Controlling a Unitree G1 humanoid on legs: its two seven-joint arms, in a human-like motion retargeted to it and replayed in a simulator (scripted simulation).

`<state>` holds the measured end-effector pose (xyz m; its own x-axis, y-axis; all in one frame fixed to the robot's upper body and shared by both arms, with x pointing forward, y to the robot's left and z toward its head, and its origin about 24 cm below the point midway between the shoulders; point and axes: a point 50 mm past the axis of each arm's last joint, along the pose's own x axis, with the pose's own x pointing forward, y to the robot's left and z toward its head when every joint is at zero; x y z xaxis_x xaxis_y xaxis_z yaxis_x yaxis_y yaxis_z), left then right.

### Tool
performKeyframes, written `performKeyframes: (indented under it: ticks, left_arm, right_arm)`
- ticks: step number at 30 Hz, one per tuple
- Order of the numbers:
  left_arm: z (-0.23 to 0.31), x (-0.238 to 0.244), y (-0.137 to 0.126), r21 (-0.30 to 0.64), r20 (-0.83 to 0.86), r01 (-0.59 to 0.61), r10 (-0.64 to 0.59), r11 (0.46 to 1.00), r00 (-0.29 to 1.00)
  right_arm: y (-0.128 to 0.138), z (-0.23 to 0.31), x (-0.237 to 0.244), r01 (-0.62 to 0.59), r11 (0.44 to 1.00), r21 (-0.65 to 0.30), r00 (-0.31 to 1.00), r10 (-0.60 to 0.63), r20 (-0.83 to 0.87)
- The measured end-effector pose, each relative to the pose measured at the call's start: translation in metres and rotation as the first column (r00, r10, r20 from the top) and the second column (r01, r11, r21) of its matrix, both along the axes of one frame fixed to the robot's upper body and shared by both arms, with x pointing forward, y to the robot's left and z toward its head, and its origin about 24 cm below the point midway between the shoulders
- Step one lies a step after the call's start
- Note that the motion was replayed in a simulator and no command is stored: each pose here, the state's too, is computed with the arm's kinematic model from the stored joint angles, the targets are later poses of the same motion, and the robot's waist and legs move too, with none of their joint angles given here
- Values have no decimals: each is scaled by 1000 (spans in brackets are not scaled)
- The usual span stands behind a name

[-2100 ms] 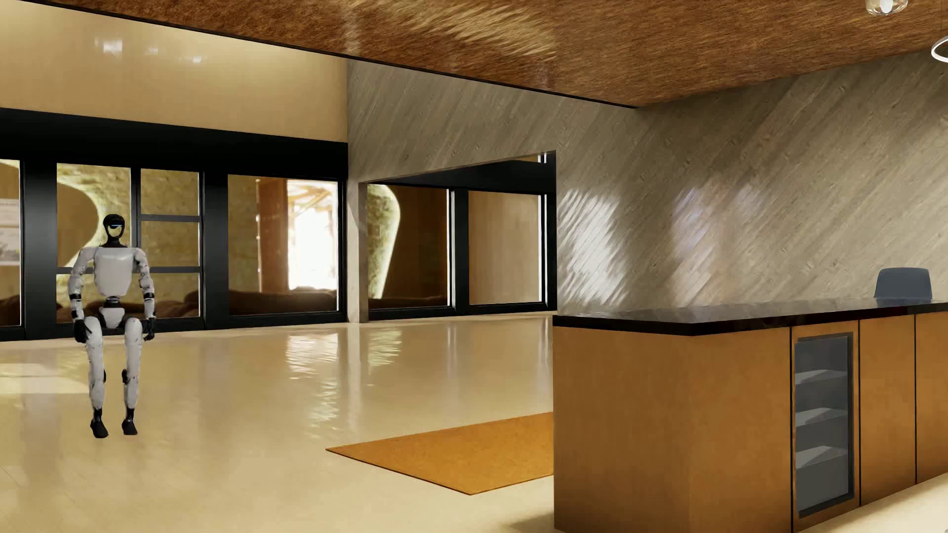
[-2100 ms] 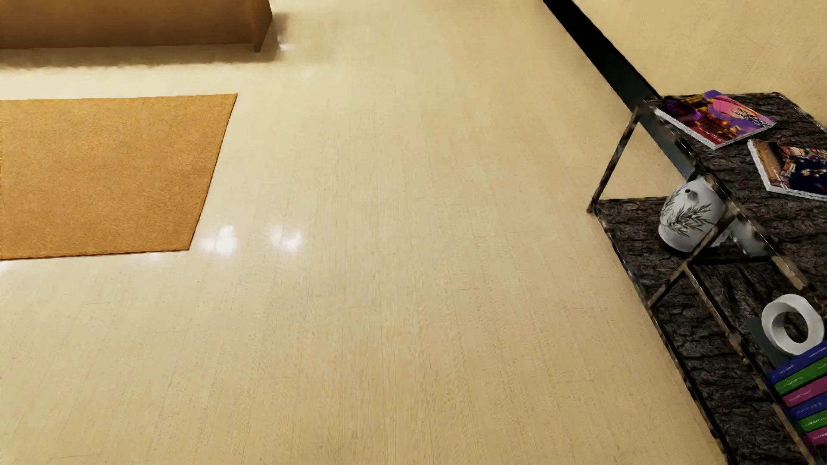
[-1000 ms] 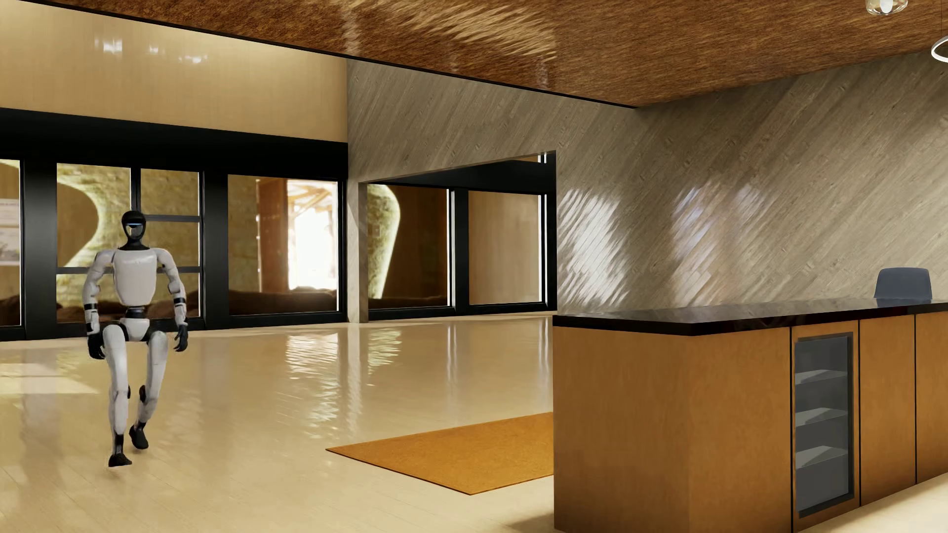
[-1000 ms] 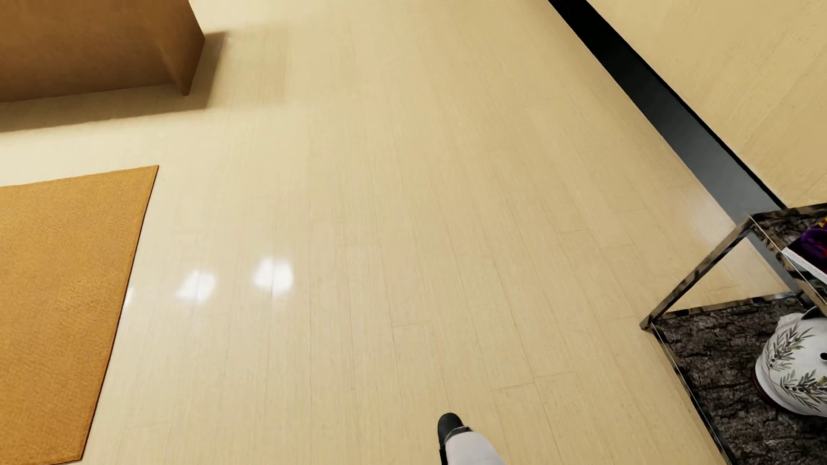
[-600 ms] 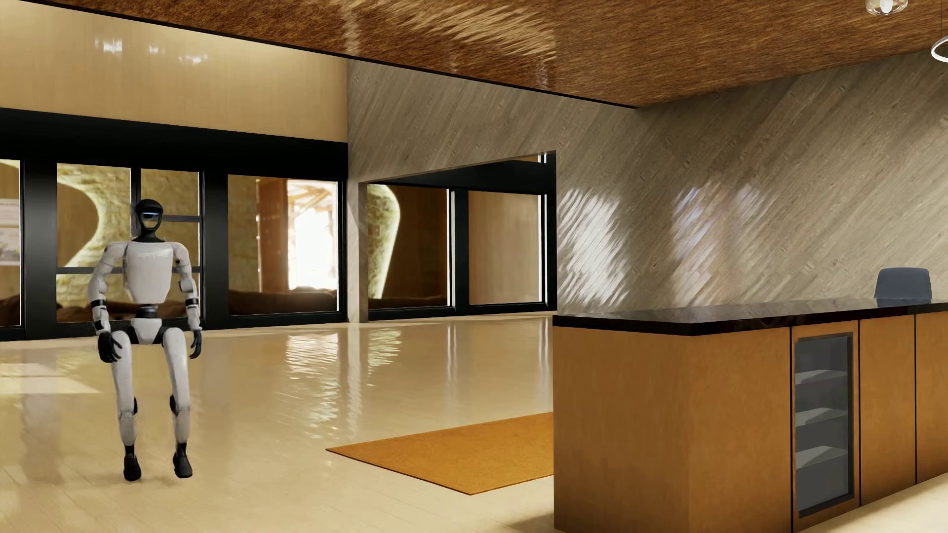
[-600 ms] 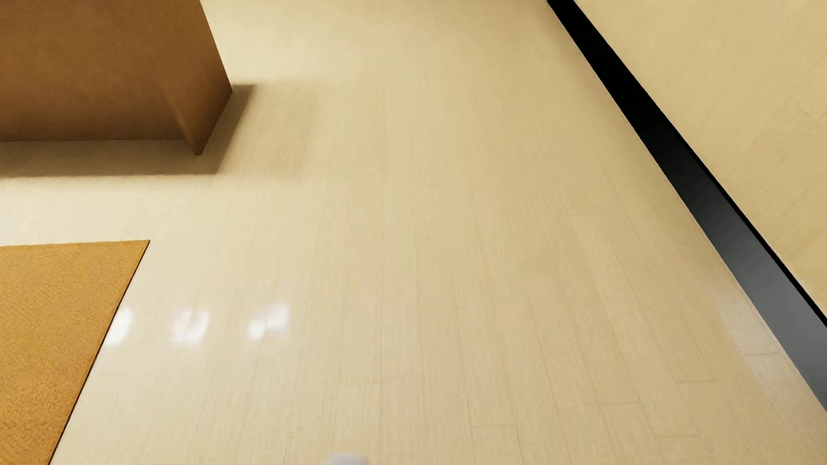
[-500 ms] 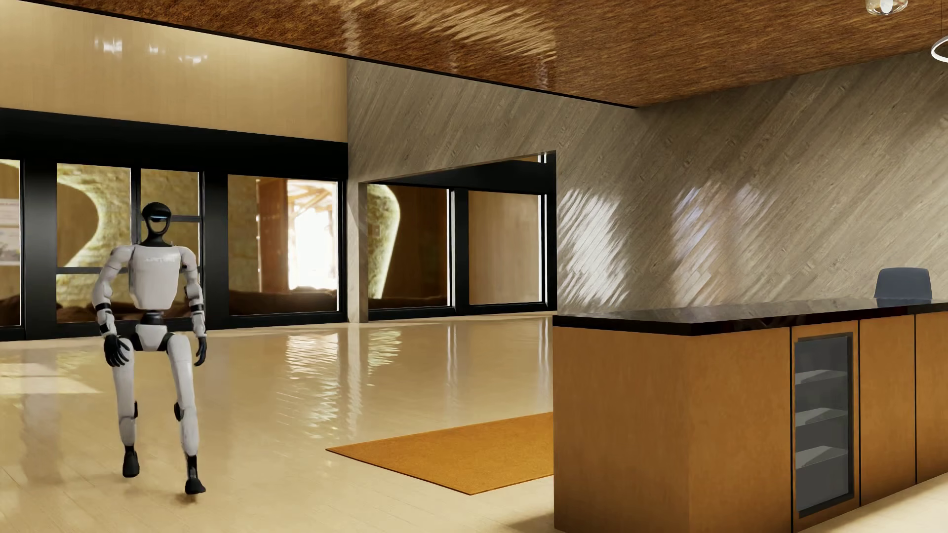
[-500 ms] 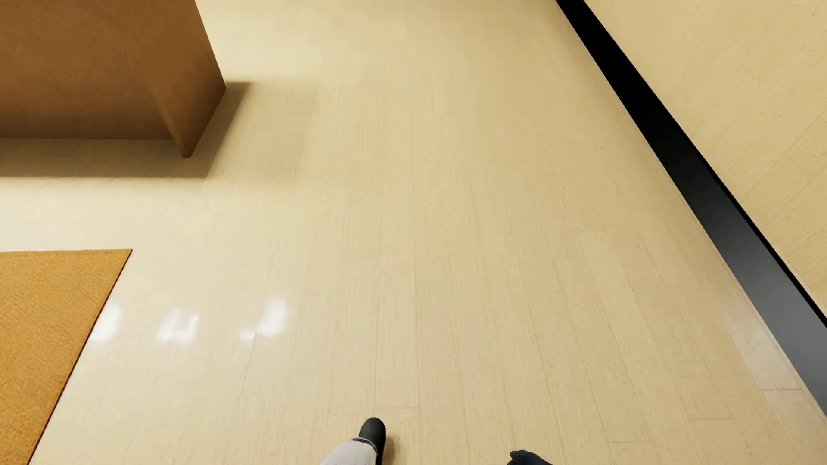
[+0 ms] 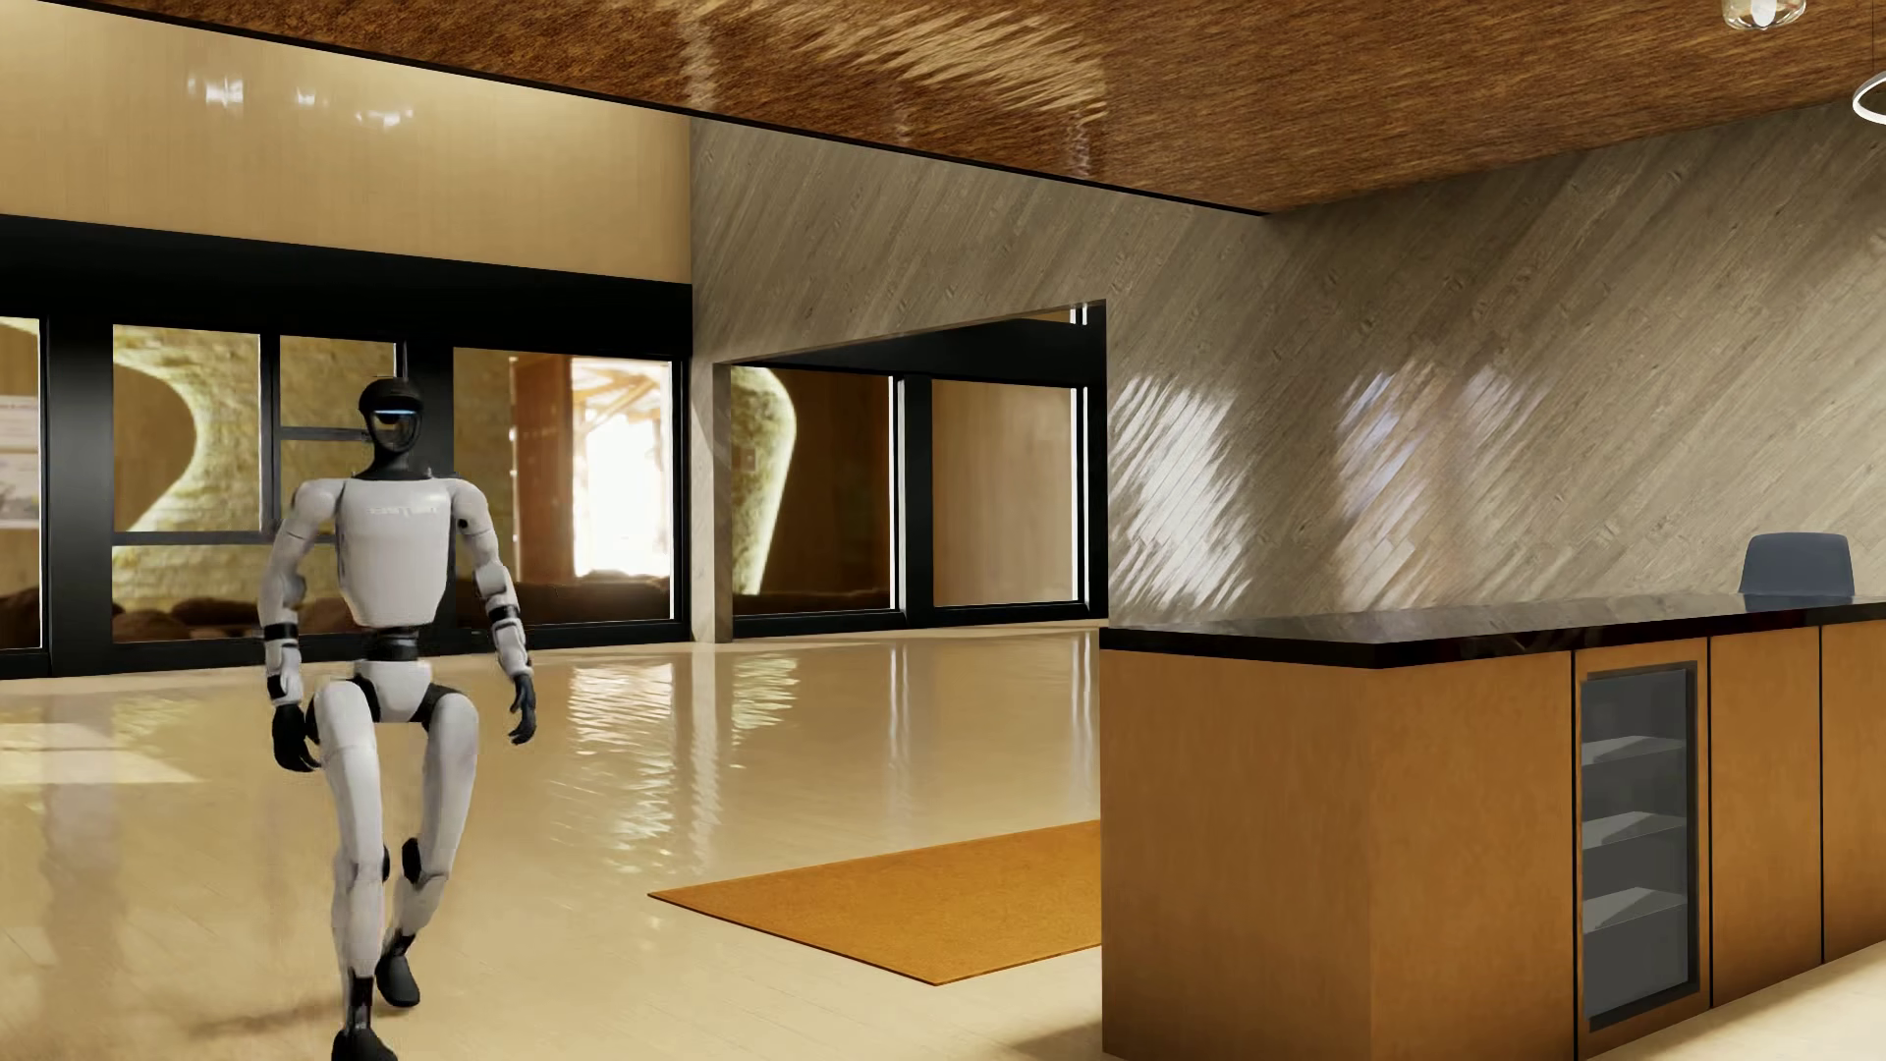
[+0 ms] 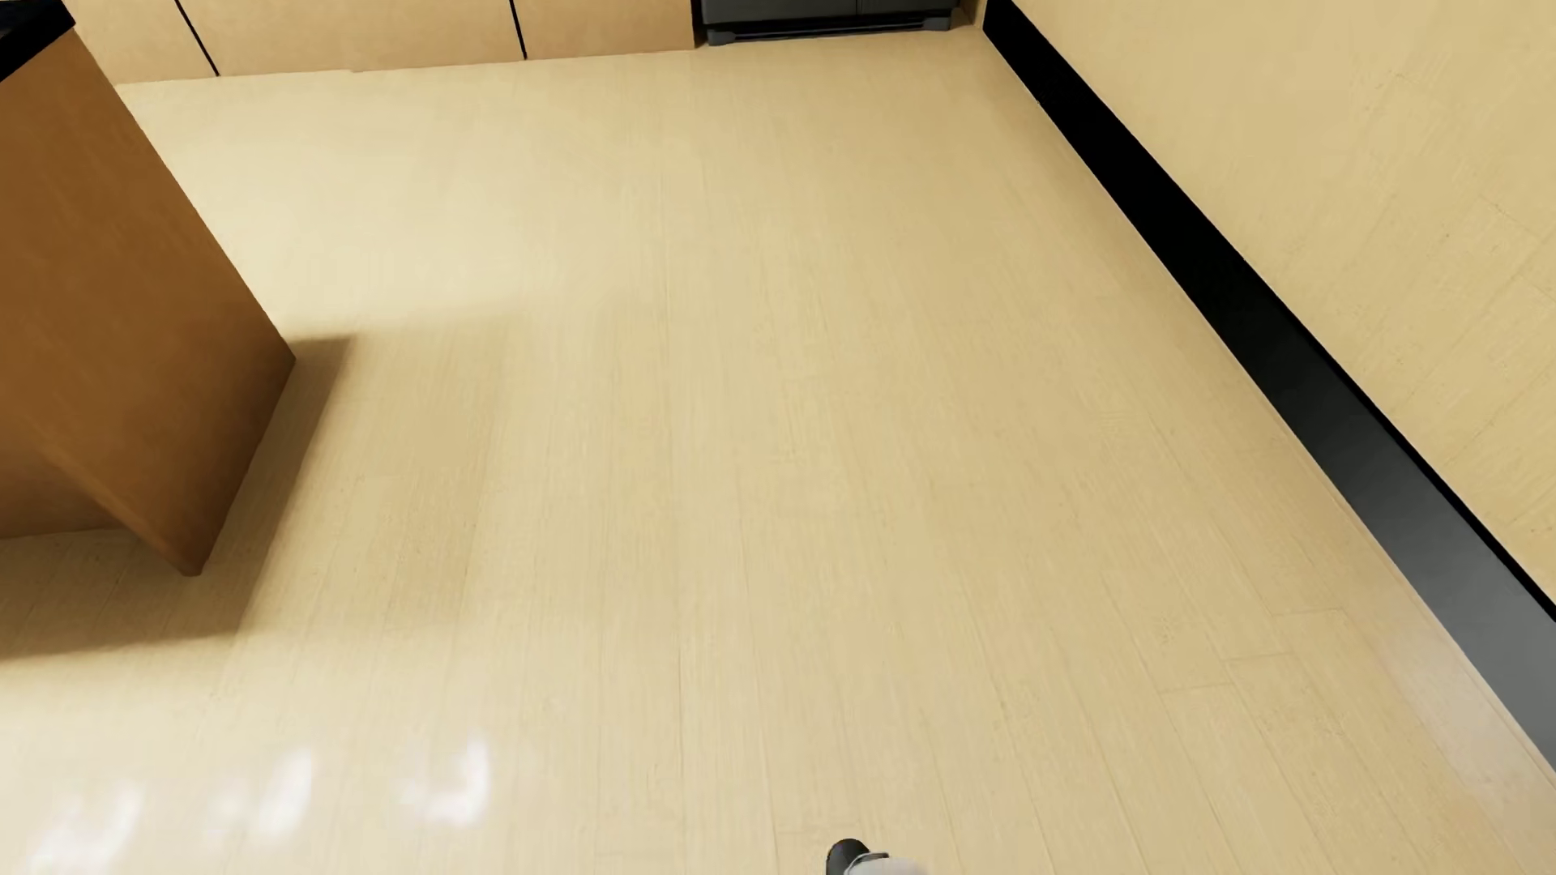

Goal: Avoid the counter

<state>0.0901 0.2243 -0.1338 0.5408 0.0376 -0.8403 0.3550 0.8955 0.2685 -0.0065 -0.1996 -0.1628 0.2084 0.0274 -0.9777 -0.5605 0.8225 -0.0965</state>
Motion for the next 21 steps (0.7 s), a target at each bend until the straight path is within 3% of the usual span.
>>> performKeyframes:
  ticks: [3, 6, 8, 10, 17, 19, 21]
  left_arm:
    - [2, 9, 8, 13, 24, -48, 48, 999, 999]
    - [-15, -35, 7, 29, -137, -51, 54, 998, 989]
    - [-18, -55, 3, 26, -198, -18, 23, 999, 980]
    - [-21, -81, 5, 36, -275, -2, 12, 999, 961]
    - [-15, -169, 31, 135, -522, -20, 88, 991, 848]
    - [-13, -181, 34, 152, -563, -11, 96, 988, 821]
    - [-18, -167, 32, 143, -542, 3, 76, 990, 837]
  right_arm:
    - [-2, 1, -15, -18, 1000, -5, 999, 18, -40]
    - [-15, 0, -17, 2, 999, -49, 998, -5, -62]
    - [-23, 1, 6, 51, 996, -70, 999, -51, 3]
    - [-23, 6, 39, 23, 998, -51, 994, -18, 107]
    - [-25, 54, 154, 51, 998, 20, 861, -54, 507]
    - [-28, 47, 141, 106, 994, 24, 876, -105, 472]
    - [-32, 24, 101, 142, 990, -20, 937, -128, 324]
